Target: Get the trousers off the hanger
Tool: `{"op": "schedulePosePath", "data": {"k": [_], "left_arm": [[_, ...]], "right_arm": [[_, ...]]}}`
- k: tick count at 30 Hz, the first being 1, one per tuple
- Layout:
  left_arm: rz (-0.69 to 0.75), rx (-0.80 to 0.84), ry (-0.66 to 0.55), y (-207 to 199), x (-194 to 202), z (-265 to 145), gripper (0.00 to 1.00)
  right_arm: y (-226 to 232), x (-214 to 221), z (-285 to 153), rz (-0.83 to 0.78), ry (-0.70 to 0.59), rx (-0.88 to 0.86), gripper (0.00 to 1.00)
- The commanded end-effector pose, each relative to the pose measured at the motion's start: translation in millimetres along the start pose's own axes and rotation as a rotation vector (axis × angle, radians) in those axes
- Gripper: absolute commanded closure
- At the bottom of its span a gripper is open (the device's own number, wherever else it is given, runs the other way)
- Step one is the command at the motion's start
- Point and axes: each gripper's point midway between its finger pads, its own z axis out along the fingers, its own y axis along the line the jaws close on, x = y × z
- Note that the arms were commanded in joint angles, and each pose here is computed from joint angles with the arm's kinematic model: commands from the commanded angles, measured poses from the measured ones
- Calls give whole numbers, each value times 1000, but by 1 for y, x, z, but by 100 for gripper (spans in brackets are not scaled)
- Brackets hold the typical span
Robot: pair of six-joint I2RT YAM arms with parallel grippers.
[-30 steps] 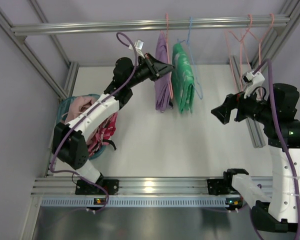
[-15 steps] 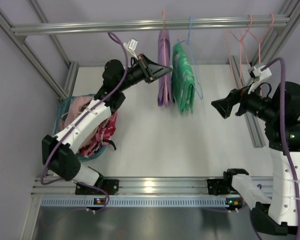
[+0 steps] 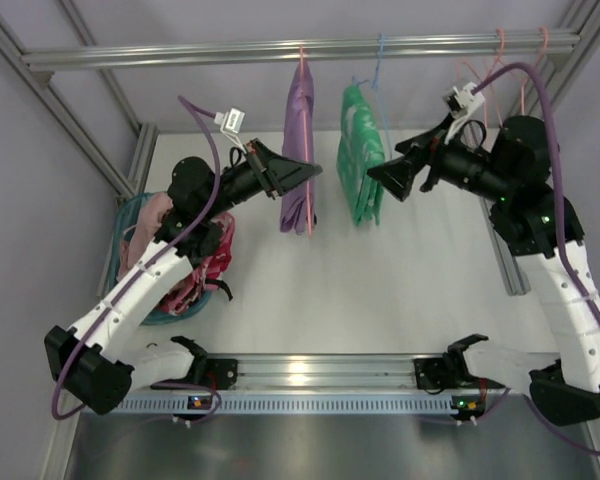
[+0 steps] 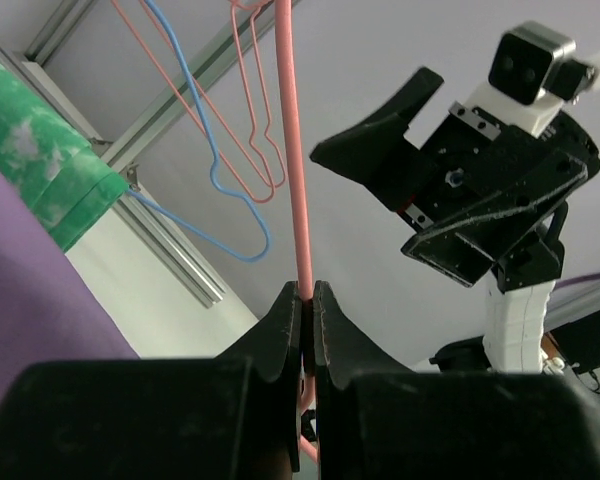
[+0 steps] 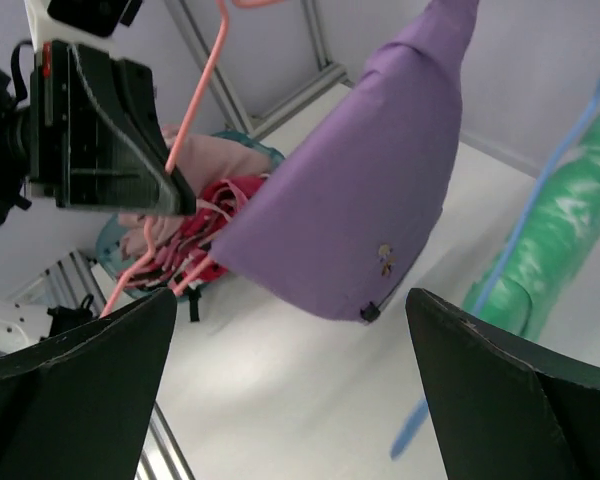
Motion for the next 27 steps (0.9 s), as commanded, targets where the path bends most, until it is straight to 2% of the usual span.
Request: {"op": "schedulePosePath", "data": {"k": [1, 5, 9, 16, 20, 27], "left_arm": [[205, 168, -93, -57, -19, -20, 100], [228, 155, -85, -54, -14, -26, 100], [224, 148, -83, -50, -12, -27, 100], [222, 154, -79, -52, -13, -27, 100], [219, 159, -74, -54, -12, -27, 100], [221, 167, -64, -56, -9, -28, 100]], "right_arm": [[17, -49, 24, -17, -138, -44, 1], [38, -74, 47, -1, -189, -103, 1], [54, -79, 74, 42, -181, -158, 3], [87, -57, 113, 84, -112, -259, 7], [92, -48, 128, 116, -86, -260, 11], [101, -46, 144, 189, -71, -296, 38]]}}
